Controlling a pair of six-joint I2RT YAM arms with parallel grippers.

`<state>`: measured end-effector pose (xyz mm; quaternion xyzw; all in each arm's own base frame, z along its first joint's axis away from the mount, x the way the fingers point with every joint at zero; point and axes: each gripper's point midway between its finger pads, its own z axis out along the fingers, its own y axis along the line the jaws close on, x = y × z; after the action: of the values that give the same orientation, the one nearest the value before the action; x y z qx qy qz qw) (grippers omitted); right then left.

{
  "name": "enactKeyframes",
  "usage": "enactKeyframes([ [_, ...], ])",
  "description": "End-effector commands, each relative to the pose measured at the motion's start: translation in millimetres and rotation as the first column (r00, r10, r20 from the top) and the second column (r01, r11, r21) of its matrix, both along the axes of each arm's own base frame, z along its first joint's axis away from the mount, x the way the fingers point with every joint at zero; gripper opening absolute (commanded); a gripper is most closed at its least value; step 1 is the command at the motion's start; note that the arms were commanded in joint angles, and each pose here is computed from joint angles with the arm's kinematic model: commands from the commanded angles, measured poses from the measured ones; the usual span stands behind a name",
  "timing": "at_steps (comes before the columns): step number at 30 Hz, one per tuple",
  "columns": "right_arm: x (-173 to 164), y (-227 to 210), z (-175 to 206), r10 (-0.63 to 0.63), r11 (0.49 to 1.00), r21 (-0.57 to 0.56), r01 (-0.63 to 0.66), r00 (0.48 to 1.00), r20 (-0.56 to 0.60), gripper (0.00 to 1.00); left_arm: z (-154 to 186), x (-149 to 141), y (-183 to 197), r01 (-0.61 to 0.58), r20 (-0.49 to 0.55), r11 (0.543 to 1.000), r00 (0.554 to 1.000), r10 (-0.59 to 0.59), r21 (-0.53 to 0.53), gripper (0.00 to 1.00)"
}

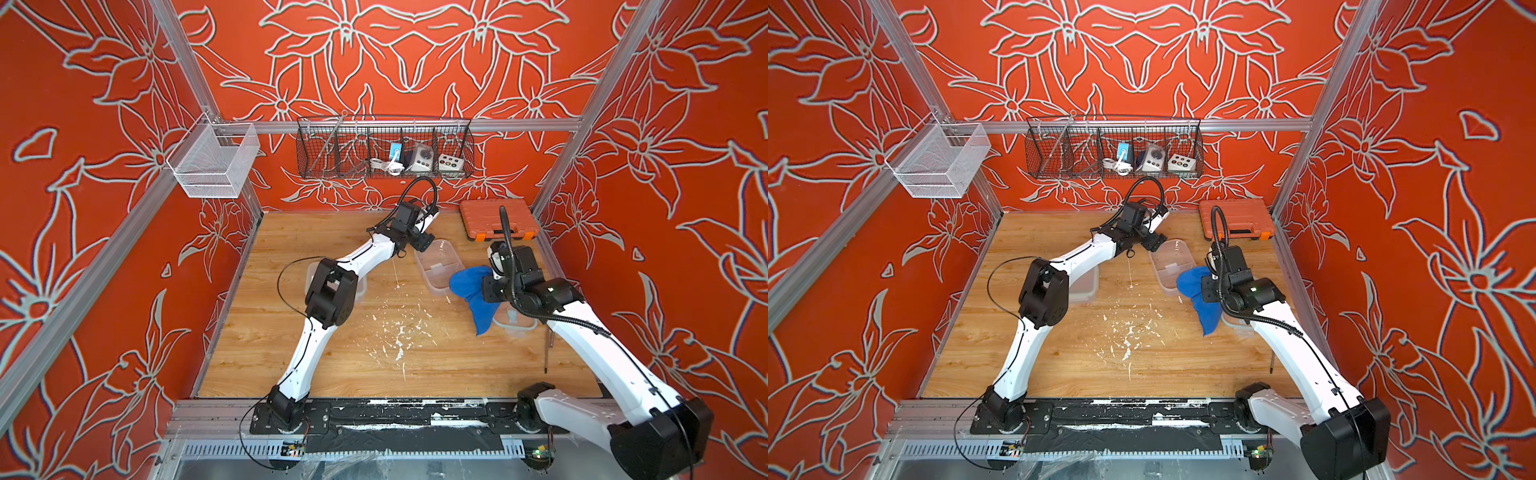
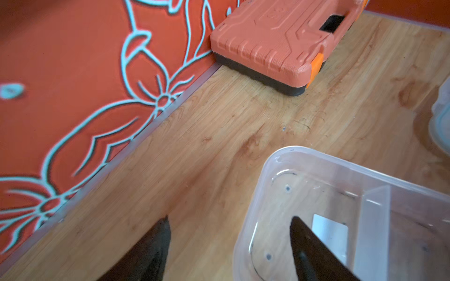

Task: Wipe the insides of the lunch boxes
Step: Pick up the lunch box from the center of the board.

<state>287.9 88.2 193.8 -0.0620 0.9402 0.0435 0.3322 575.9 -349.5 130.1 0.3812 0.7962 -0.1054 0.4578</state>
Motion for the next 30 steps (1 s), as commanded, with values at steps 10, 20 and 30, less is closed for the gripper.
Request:
enactKeyframes([
  [10, -2.7, 3.4, -0.4, 0.004, 0.997, 0.072, -0.002, 1.0, -0.017, 0.0, -79.3, -10.8, 1.3, 0.123, -0.147, 0.991, 0.983, -0.114, 0.049, 0.49],
  [20, 15.6, 9.9, 1.3, -0.019, 0.995, 0.094, 0.022, 0.999, -0.03, 0.0, -41.8, -29.7, 23.0, -0.018, -0.224, 1.0, 0.974, 0.023, 0.021, 0.2],
  [30, 55.5, 45.8, 15.0, 0.055, 0.987, 0.153, -0.041, 0.994, -0.09, 0.0, -43.7, -123.1, 62.8, -0.32, -0.552, 0.947, 0.794, 0.256, -0.02, 0.01],
])
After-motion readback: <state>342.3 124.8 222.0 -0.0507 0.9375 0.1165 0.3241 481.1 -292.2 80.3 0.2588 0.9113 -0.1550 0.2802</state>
